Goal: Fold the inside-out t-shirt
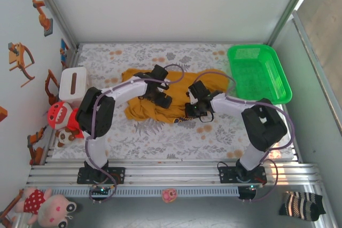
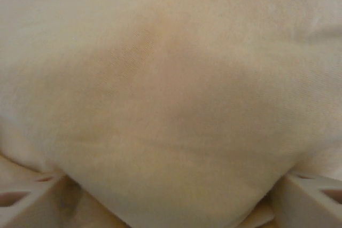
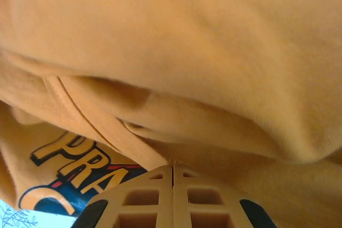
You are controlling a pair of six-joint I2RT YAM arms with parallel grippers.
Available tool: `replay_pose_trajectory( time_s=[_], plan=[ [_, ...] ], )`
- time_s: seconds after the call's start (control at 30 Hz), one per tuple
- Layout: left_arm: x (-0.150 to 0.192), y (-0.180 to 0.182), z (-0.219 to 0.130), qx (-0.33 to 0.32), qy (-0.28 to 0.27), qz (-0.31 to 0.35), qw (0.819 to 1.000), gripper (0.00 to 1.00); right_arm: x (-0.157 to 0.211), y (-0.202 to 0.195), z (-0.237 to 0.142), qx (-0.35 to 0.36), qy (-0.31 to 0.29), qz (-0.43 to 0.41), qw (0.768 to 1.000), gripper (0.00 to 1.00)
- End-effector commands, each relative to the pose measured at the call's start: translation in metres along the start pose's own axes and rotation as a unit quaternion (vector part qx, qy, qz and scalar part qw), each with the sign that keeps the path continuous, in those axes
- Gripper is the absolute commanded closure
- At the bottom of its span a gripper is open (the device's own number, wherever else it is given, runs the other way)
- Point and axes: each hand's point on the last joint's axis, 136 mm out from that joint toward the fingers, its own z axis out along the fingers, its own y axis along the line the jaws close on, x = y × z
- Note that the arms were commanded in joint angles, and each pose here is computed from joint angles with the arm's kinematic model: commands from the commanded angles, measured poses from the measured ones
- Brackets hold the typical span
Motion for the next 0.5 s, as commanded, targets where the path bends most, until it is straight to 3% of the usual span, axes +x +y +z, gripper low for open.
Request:
replay_pose_trajectory(
  time_s=[0.0,0.17,0.47],
  plan=[
    [-0.010,0.002,0.000,-0.009,-0.003,0.017,1.000,0.32,0.002,0.005,-0.013,-0.010,-0.016,-0.002,1.000,1.00],
    [-0.040,0.000,-0.025,0.002,-0.044,0.000,0.999,1.00,0.007,0.004,-0.040,0.000,-0.036,-0.003,0.999,1.00],
    [-0.086,0.008,-0.127,0.075,-0.168,-0.090,0.979,1.00,0.031,-0.022,-0.052,0.054,-0.025,0.011,0.998,1.00]
  ],
)
